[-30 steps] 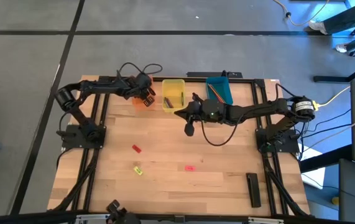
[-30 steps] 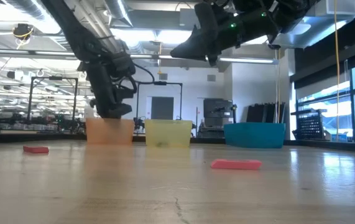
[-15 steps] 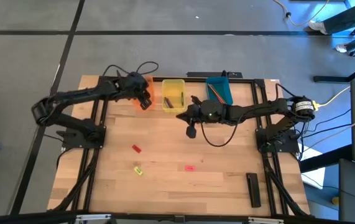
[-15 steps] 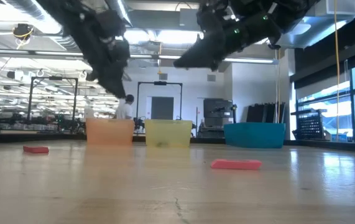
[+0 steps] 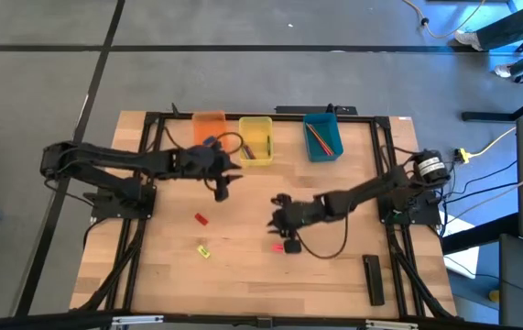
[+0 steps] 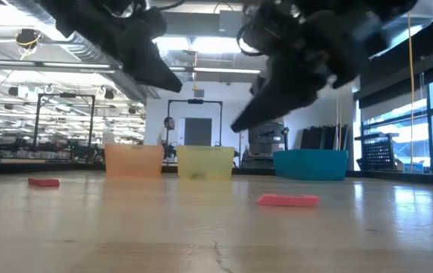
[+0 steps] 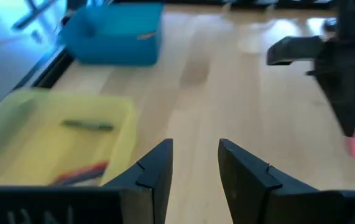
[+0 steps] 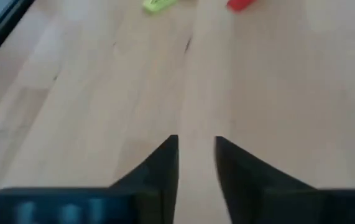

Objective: Sort crayons/erasers/pens/pencils in bins
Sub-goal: Put the pink eraser into the orange bin

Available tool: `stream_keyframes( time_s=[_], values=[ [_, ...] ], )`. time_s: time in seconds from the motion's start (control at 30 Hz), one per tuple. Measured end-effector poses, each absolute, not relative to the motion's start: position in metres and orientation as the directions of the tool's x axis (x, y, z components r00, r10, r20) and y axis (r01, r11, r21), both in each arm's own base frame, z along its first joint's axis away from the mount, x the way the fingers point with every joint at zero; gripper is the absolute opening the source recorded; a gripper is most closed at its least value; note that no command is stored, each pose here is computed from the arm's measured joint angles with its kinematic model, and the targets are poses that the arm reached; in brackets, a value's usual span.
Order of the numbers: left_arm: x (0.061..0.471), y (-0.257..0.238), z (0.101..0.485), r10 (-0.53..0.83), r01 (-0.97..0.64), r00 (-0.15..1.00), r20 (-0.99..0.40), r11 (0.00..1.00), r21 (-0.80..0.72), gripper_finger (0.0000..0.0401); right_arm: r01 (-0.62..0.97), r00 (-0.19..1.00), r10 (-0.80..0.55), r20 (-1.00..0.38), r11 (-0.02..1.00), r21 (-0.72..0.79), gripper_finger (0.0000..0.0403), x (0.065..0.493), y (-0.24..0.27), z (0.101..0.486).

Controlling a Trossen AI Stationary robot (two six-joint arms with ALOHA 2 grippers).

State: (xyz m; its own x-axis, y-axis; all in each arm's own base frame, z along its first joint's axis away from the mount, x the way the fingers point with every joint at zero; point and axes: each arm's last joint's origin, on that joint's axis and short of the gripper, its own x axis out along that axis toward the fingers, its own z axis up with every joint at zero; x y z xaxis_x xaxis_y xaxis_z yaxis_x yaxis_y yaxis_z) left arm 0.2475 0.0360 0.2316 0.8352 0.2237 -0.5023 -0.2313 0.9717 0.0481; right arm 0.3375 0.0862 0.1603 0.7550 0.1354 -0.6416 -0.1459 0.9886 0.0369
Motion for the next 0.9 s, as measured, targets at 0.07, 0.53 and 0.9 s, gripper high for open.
stream_keyframes(
  time_s=[0.07,0.53,0.9],
  values=[
    [0.249,0.027,0.23,0.195,-0.189,0.861,-0.47,0.98,0.06,0.0121,-0.123,0.75,0.127,-0.649,0.991,0.052,0.0139,0.333,0.1,0.159],
    [0.267,-0.027,0.181,-0.016,0.082,0.923,-0.384,0.985,0.155,0.0121,-0.058,0.65,0.077,-0.756,0.997,0.051,0.0165,0.313,0.151,0.117],
    [0.279,-0.04,0.16,-0.053,0.144,0.925,-0.377,0.965,0.218,0.0121,0.036,0.621,0.006,-0.784,0.999,0.037,0.0114,0.312,0.15,0.103]
  ],
)
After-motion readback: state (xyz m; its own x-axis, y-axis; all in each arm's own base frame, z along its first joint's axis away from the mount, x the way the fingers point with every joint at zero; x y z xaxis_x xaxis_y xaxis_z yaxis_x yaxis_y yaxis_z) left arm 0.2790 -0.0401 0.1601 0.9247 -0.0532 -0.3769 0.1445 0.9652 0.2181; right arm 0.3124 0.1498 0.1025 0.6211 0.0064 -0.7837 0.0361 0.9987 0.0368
